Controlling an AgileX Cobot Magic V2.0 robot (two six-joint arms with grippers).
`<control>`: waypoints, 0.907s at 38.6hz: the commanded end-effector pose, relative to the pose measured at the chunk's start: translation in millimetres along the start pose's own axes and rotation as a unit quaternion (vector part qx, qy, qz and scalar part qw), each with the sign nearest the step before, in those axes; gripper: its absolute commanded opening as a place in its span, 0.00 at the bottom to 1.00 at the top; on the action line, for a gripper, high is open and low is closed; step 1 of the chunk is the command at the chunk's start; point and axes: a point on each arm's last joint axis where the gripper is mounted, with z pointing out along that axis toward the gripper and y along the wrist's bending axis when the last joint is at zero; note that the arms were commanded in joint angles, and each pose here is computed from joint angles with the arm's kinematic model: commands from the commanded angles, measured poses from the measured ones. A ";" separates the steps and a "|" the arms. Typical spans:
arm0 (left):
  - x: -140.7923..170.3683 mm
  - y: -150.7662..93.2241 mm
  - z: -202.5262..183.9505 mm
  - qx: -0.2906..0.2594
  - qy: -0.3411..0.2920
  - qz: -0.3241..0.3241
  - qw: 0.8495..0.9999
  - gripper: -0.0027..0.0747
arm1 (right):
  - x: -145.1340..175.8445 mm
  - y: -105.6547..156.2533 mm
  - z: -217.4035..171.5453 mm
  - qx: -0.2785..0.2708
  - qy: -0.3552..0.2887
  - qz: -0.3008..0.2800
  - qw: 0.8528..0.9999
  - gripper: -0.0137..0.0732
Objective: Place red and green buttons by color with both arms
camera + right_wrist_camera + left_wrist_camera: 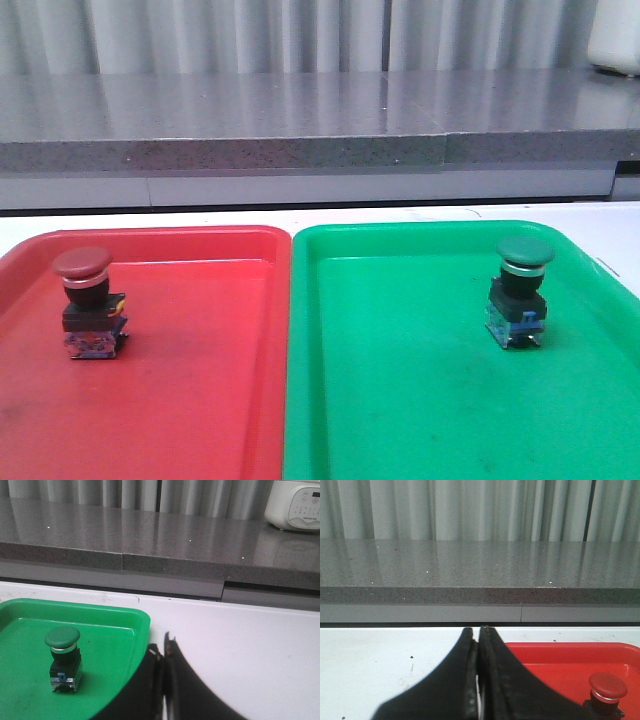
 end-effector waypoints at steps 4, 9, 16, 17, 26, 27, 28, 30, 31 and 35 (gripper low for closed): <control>-0.1 0.5 -0.7 -0.002 -0.036 -0.006 0.999 0.01 | -13.4 -1.6 -2.4 0.009 -0.069 0.021 0.997 0.09; -0.1 0.5 -0.7 -0.002 -0.036 -0.006 0.999 0.01 | -15.7 -1.6 -2.7 0.006 -0.082 0.047 0.996 0.09; -0.1 0.5 -0.7 -0.002 -0.036 -0.006 0.999 0.01 | -17.7 -1.5 -3.1 0.006 -0.093 0.040 0.995 0.09; -0.1 0.5 -0.7 -0.002 -0.036 -0.006 0.999 0.01 | -17.8 -1.5 -3.1 0.006 -0.093 0.039 0.995 0.09; -0.1 0.5 -0.7 -0.002 -0.036 -0.006 0.999 0.01 | -17.7 -1.5 -3.1 0.006 -0.093 0.036 0.995 0.09; -0.1 0.5 -0.7 -0.002 -0.036 -0.006 0.999 0.01 | -17.7 -1.5 -3.1 0.006 -0.093 0.036 0.995 0.09; -0.1 0.5 -0.7 -0.002 -0.036 -0.006 0.999 0.01 | -17.7 -1.5 -3.1 0.006 -0.093 0.036 0.995 0.09; -0.1 0.5 -0.7 -0.002 -0.036 -0.006 0.999 0.01 | -17.7 -1.5 -3.1 0.006 -0.093 0.036 0.995 0.09; -0.1 0.5 -0.7 -0.002 -0.036 -0.006 0.999 0.01 | -17.7 -1.5 -3.1 0.006 -0.093 0.036 0.995 0.09; -0.1 0.5 -0.7 -0.002 -0.036 -0.006 0.999 0.01 | -17.7 -1.5 -3.1 0.006 -0.093 0.036 0.995 0.09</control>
